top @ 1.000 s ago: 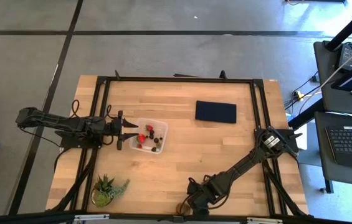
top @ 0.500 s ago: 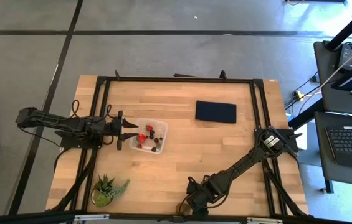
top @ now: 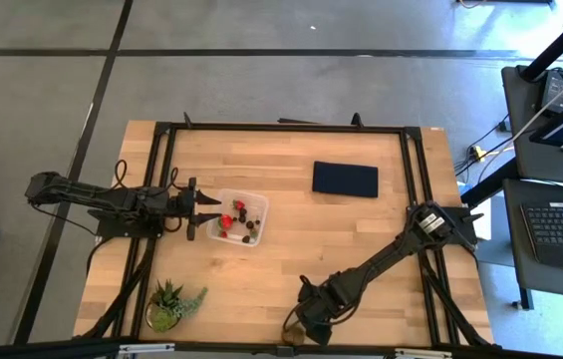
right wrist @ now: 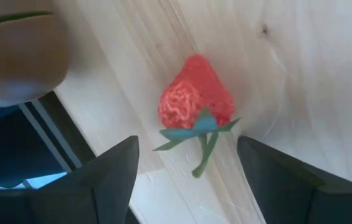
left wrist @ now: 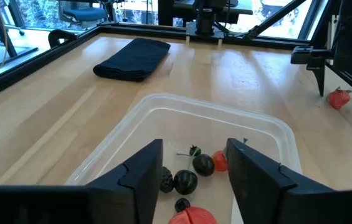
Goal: Pick and placing Produce into tupperware
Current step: Put the strawberry into the transparent bin
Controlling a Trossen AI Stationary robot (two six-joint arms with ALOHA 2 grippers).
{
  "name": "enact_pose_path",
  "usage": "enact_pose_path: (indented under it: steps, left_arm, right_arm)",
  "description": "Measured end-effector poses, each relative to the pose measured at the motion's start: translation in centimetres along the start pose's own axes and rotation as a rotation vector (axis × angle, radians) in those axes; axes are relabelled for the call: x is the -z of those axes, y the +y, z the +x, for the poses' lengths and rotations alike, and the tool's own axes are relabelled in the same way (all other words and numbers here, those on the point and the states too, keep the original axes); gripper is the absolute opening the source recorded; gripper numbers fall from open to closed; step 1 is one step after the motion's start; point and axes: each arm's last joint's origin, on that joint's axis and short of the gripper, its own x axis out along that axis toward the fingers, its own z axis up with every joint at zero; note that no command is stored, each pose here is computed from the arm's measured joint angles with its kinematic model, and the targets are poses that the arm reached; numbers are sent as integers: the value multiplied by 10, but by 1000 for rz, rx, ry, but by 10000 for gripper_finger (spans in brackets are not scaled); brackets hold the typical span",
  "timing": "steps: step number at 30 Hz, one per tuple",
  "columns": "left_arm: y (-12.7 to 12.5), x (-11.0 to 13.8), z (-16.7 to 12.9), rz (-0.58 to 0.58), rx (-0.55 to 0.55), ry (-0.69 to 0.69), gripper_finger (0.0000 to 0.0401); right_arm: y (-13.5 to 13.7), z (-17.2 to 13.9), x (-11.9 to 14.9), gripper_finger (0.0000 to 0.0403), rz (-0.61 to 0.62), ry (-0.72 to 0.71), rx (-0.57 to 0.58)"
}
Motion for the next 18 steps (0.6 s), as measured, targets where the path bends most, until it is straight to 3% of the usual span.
enact_pose_path:
  steps: [18]
  left_arm:
    - [0,0,0,0,0,0,170]
  right_arm:
    - [-7,-2,-12,266,0,-6,-4]
